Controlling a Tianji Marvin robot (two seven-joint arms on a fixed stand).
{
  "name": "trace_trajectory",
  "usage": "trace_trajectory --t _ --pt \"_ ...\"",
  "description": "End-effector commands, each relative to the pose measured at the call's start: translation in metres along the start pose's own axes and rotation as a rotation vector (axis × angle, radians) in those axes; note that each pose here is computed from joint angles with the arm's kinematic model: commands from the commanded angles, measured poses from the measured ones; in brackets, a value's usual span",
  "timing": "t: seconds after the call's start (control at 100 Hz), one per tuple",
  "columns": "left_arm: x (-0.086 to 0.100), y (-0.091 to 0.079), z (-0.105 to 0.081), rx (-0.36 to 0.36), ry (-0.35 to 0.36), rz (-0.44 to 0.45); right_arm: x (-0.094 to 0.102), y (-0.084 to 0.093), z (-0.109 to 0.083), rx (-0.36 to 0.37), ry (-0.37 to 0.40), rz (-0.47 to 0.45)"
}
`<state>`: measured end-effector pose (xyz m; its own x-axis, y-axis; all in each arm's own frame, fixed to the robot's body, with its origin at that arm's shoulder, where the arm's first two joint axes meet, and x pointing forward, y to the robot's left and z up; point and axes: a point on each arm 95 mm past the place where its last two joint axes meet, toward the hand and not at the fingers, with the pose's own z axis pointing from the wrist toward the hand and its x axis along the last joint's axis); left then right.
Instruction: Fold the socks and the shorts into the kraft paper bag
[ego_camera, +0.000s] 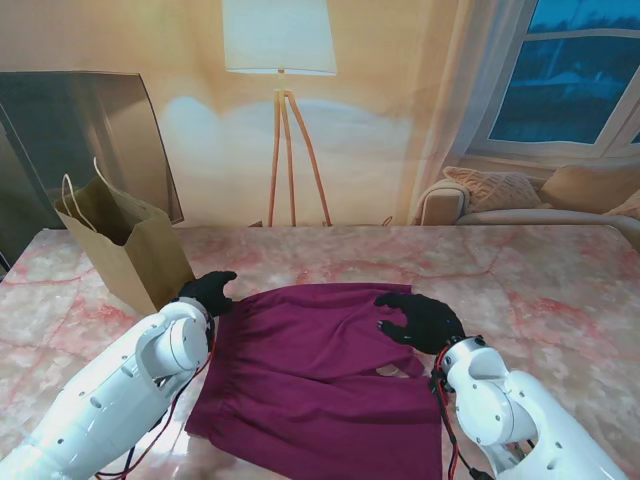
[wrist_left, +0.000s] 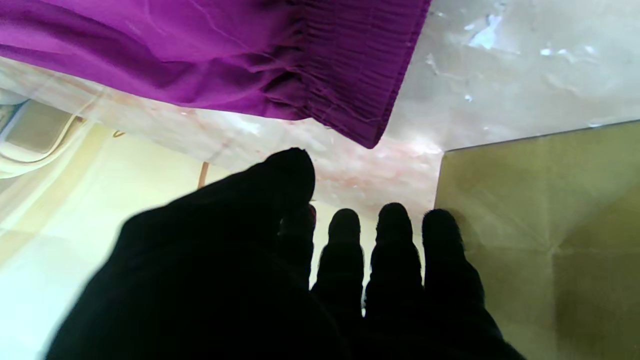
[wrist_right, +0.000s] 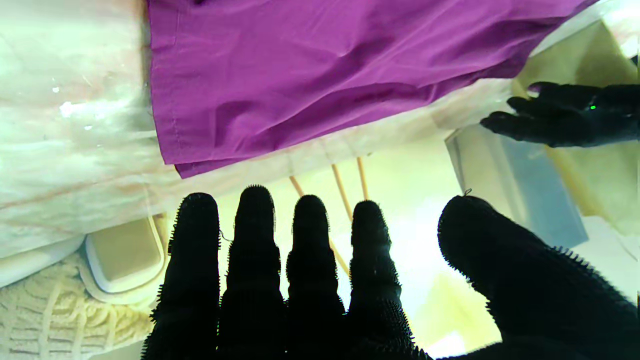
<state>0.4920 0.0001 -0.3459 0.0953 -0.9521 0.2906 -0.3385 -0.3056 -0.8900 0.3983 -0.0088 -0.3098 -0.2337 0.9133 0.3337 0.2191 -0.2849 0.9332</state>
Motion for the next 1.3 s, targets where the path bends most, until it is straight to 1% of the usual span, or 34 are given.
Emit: trace_trajectory --t 0.0,0.1,0.17,0.33,0.57,0.77,0.89,1.09,1.21,1.29 --pt "0.002 -0.003 0.005 -0.008 -0.001 -0.008 0.000 0.002 0.008 -0.018 -0.008 0.002" --pt "0.003 -0.003 0.011 -0.028 -0.011 -0.020 -0.003 0.001 0.022 -0.034 -0.015 -0.009" --pt "0.003 -0.002 0.014 -0.043 -0.011 -0.020 -0.005 0.000 0.031 -0.031 -0.018 -0.014" --pt "0.004 0.000 0.019 -0.071 -0.020 0.009 -0.009 -0.001 0.049 -0.015 -0.024 -0.021" --pt "0.003 0.008 0.023 -0.095 -0.040 0.040 -0.013 -0.001 0.072 -0.012 -0.031 -0.050" --pt "0.004 0.013 0.025 -0.118 -0.023 0.113 -0.019 -0.004 0.087 0.018 -0.057 -0.059" --pt "0.004 0.016 0.024 -0.103 -0.033 0.145 -0.024 -0.007 0.094 0.048 -0.070 -0.077" --pt "0.004 0.019 0.022 -0.082 -0.034 0.181 -0.029 -0.011 0.105 0.078 -0.086 -0.126" --pt "0.004 0.020 0.021 -0.097 -0.026 0.186 -0.031 -0.012 0.111 0.094 -0.098 -0.157" --pt "0.004 0.021 0.021 -0.102 -0.022 0.179 -0.033 -0.014 0.114 0.093 -0.113 -0.184"
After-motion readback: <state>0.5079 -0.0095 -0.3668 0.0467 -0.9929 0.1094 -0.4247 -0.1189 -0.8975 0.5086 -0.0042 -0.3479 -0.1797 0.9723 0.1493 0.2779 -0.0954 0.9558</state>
